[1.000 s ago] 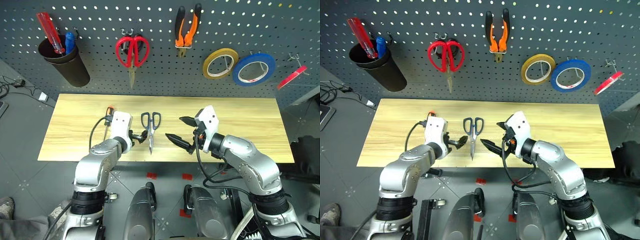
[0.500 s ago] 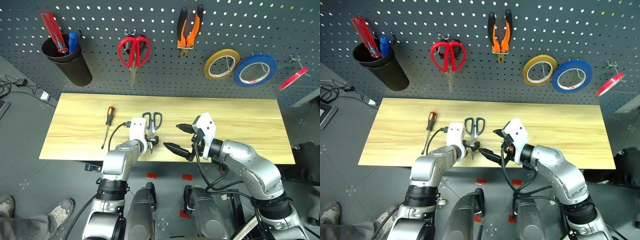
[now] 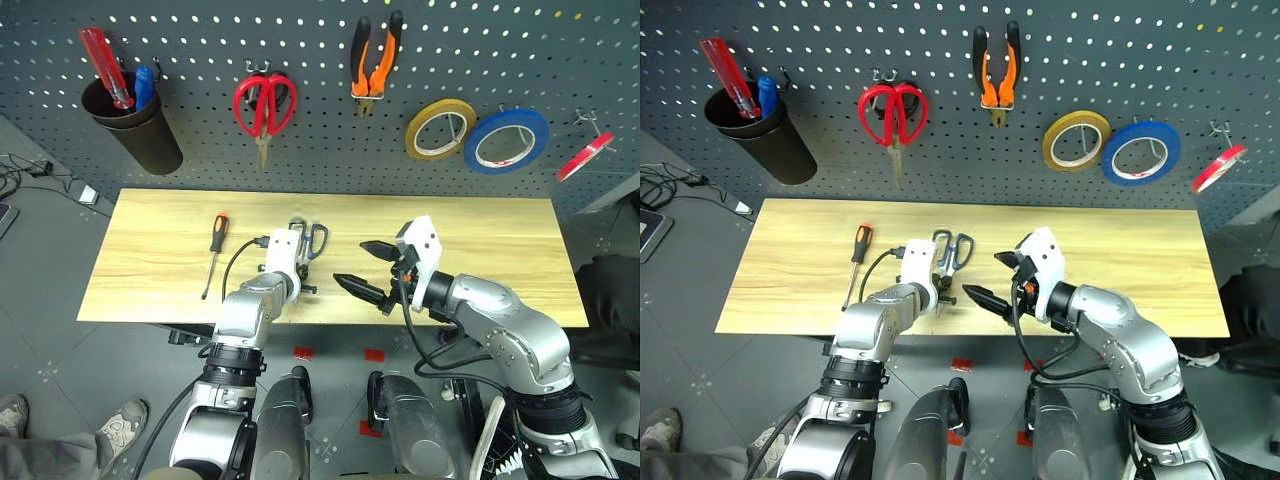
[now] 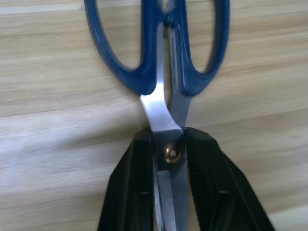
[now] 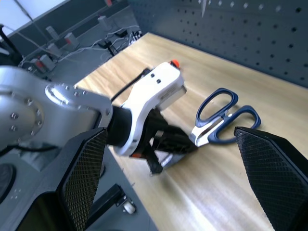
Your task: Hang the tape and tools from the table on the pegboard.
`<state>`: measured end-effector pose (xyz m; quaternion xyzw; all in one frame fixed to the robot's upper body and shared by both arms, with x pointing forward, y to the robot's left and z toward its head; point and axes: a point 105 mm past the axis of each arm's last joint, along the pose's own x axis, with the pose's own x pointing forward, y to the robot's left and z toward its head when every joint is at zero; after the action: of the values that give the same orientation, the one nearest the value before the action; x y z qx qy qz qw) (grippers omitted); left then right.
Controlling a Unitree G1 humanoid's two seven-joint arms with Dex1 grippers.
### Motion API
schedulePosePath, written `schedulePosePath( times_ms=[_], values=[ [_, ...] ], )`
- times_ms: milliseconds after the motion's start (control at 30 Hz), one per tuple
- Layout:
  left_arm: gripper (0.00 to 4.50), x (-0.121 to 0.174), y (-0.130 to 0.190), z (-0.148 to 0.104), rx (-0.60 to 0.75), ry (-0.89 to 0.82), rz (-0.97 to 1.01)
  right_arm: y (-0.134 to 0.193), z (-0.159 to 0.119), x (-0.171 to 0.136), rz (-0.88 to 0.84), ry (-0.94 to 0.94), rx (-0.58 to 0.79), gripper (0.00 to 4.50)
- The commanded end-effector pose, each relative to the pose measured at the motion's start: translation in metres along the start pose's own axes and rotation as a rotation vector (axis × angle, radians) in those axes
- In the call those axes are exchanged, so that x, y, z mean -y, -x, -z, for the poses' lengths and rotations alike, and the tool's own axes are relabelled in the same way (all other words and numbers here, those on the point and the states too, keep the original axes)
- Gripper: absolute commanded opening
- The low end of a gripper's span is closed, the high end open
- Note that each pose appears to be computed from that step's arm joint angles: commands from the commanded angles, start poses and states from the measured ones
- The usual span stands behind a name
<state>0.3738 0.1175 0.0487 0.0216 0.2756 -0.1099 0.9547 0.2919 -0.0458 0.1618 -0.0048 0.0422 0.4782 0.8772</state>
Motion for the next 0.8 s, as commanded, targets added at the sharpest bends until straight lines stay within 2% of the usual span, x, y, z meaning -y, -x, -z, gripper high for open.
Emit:
schedulePosePath(
  times_ms=[33,100,233,400,567,667,800],
  values=[
    [0.54,0.001,0.009,-0.006,0.098,-0.198,0.003,0.002,-0.009,-0.003,-0.005,0.014,0.033,4.50],
    [0.52,0.004,0.021,-0.023,0.222,-0.341,0.002,0.002,-0.011,-0.003,0.003,0.054,0.036,4.50],
    [0.52,-0.001,0.038,-0.026,0.301,-0.357,-0.027,0.002,-0.019,-0.001,0.042,0.131,0.066,4.50],
    [0.52,-0.013,0.064,-0.032,0.403,-0.393,-0.097,0.003,-0.023,-0.005,0.024,0.143,0.083,4.50],
    [0.52,-0.020,0.100,-0.065,0.633,-0.528,-0.158,0.003,-0.028,-0.006,0.020,0.201,0.093,4.50],
    [0.52,-0.020,0.131,-0.083,0.790,-0.612,-0.197,0.003,-0.041,-0.007,0.052,0.307,0.150,4.50],
    [0.52,-0.020,0.160,-0.093,0.907,-0.648,-0.232,0.005,-0.071,-0.006,0.143,0.458,0.292,4.50]
  ],
)
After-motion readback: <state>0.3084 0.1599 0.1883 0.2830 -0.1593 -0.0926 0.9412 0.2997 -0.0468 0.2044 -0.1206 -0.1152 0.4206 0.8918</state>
